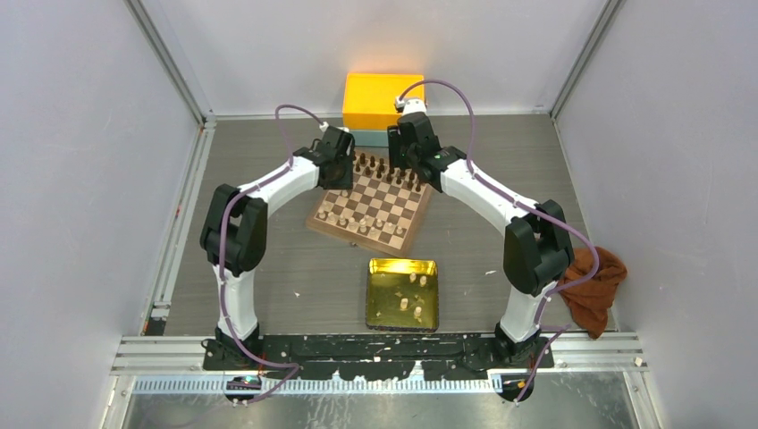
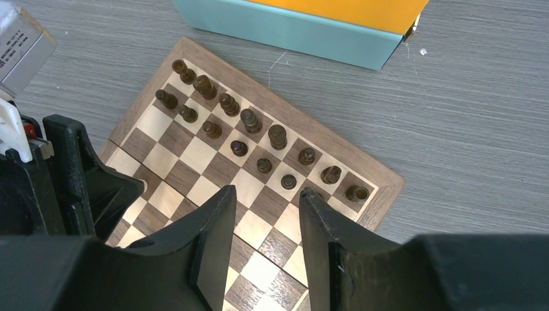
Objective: Set up the chess pieces on the board
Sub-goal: Pick up the chess piece from the chessboard.
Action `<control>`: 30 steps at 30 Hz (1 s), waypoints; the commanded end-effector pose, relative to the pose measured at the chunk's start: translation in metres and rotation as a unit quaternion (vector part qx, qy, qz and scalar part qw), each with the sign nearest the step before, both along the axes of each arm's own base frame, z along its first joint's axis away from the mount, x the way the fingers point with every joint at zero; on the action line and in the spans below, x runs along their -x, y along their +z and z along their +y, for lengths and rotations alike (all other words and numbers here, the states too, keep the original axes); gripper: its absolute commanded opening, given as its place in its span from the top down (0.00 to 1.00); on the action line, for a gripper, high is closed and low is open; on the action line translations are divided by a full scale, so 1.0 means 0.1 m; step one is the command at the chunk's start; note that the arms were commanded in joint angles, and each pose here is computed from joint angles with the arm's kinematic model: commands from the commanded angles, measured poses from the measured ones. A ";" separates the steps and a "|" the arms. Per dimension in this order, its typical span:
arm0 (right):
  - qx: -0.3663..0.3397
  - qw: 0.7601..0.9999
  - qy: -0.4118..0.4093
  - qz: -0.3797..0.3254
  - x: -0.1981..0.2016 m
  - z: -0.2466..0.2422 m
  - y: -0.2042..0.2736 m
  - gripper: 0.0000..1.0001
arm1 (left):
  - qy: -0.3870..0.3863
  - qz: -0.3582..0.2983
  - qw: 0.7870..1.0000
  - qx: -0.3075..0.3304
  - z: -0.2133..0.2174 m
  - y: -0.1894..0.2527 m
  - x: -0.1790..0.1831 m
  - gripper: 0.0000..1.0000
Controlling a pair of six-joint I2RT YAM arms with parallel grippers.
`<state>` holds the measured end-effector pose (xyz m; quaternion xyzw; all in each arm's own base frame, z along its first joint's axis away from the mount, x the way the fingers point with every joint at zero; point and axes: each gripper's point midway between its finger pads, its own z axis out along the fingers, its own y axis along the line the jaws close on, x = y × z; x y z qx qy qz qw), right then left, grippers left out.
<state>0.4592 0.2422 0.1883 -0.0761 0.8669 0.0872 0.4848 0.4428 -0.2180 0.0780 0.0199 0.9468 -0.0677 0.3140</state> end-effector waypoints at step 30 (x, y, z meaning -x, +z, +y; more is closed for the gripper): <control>-0.035 0.999 -0.007 -0.032 -0.06 -0.02 0.21 0.54 | -0.003 -0.016 1.000 -0.010 -0.03 0.11 -0.08 0.91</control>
